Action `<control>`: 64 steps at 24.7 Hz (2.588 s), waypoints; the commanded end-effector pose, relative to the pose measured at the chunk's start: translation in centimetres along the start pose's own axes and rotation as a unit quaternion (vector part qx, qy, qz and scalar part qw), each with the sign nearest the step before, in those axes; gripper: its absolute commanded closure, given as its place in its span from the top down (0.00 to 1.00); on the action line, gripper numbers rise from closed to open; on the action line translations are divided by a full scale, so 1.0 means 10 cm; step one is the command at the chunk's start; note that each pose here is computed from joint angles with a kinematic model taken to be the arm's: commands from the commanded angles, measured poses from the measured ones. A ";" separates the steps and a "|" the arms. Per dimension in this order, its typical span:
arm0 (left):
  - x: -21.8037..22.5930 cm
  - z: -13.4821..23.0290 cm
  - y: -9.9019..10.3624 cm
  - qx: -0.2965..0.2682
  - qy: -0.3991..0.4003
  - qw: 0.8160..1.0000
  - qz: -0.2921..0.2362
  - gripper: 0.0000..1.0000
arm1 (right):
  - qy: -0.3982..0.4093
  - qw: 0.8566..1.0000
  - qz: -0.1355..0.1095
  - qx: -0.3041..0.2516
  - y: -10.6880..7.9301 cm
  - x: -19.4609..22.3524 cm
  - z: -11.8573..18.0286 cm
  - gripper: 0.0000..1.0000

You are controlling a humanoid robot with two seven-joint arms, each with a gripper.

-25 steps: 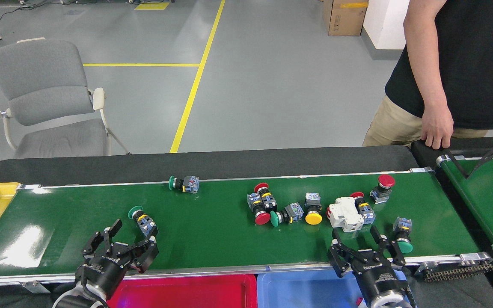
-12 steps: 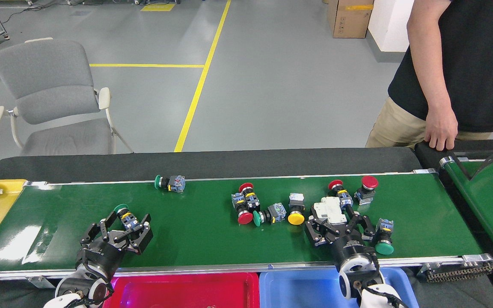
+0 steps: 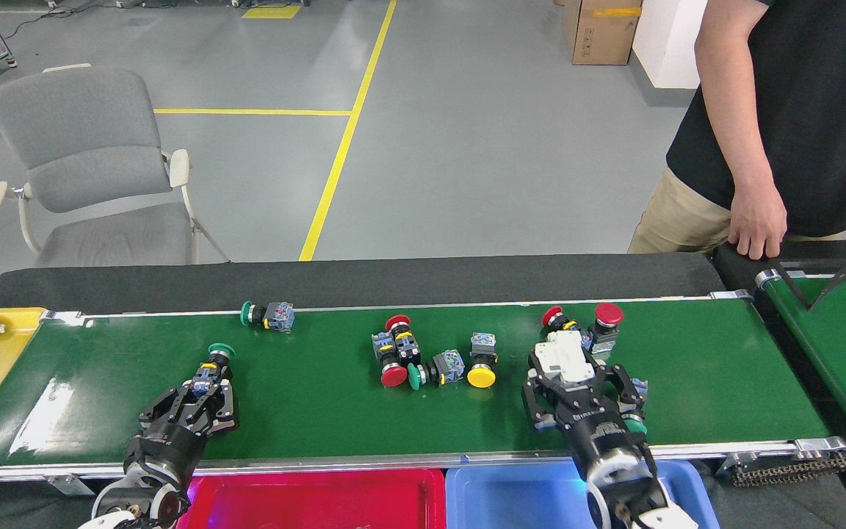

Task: Pick switch part from conveyor to tray
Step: 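Grasp a green-capped button with left gripper, white relay with right, then place the button in the red tray and relay in the blue tray, then grasp a red-capped button with left gripper, green-capped button with right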

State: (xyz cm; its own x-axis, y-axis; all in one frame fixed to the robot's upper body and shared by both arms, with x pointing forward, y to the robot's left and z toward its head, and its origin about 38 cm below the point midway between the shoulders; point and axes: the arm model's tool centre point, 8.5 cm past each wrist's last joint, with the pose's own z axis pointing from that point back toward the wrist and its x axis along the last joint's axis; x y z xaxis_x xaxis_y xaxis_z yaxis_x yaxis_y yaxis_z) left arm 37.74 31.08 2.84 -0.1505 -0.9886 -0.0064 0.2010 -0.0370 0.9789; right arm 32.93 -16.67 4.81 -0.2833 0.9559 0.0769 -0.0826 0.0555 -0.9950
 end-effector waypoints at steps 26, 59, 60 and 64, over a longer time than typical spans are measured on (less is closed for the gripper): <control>-0.37 1.41 -0.07 0.021 0.059 0.998 -0.019 1.00 | 0.061 0.997 -0.045 -0.018 0.14 -0.44 0.77 0.99; -0.16 -0.19 0.12 -0.003 0.019 0.999 -0.042 1.00 | -0.120 0.992 0.014 0.044 -0.05 1.26 -0.64 0.05; -0.20 -0.20 0.11 -0.006 0.024 0.999 -0.044 1.00 | -0.171 0.984 0.026 0.038 -0.07 1.42 -0.57 0.06; -0.24 -0.24 0.10 -0.010 0.028 0.999 -0.042 1.00 | -0.287 0.956 0.050 0.036 -0.06 1.85 -0.36 0.74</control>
State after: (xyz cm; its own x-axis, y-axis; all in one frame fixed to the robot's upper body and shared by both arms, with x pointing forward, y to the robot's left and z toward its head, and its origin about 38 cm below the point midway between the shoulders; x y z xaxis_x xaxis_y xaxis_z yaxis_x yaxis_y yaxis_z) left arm 39.83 32.66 2.22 -0.1239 -0.9887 -0.0849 0.2422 -0.1131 0.9636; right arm 31.67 1.05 5.62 -0.7164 0.6966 0.0381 -0.1243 -0.0736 -0.9895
